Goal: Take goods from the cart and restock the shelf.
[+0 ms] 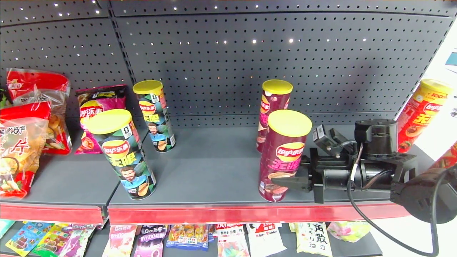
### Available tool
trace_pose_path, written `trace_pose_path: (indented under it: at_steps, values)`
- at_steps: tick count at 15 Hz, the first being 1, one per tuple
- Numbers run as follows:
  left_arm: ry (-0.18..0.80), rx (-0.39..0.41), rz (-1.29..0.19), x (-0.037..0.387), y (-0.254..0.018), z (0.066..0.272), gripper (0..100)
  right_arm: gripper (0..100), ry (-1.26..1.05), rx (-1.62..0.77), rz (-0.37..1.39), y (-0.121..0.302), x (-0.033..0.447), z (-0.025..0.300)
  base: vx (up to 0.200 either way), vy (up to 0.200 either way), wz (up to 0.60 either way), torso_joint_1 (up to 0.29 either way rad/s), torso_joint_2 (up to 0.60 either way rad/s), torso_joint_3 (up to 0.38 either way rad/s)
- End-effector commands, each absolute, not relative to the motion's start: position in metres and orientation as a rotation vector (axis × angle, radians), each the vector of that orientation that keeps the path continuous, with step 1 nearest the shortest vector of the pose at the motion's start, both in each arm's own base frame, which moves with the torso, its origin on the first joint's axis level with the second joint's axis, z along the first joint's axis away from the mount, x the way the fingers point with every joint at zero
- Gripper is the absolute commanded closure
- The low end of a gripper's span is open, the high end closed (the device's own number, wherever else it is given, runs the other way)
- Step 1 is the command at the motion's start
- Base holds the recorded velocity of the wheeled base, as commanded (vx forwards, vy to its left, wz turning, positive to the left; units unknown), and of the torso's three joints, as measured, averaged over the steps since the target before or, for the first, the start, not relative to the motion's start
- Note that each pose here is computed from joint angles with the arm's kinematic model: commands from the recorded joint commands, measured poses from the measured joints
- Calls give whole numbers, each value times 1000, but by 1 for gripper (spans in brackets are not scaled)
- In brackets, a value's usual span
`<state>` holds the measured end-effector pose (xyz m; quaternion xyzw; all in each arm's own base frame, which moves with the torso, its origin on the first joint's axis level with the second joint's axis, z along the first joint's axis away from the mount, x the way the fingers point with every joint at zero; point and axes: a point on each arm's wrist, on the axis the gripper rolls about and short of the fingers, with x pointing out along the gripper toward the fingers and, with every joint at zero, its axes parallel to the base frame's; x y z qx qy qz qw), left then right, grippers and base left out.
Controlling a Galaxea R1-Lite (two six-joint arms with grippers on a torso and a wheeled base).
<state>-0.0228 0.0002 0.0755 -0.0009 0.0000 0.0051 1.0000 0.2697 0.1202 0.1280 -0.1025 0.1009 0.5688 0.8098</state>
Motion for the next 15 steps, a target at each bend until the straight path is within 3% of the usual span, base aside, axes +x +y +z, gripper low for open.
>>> trace_pose_path:
  at_steps: [1, 15]
  values:
    - [0, -2, 11, -23, 0, 75, 0, 100, 220, -218, 1207, 114, 262, 129, 0, 0, 0, 0, 0, 0]
    - [0, -2, 11, -23, 0, 75, 0, 100, 226, -221, 1240, 122, 256, 123, 0, 0, 0, 0, 0, 0]
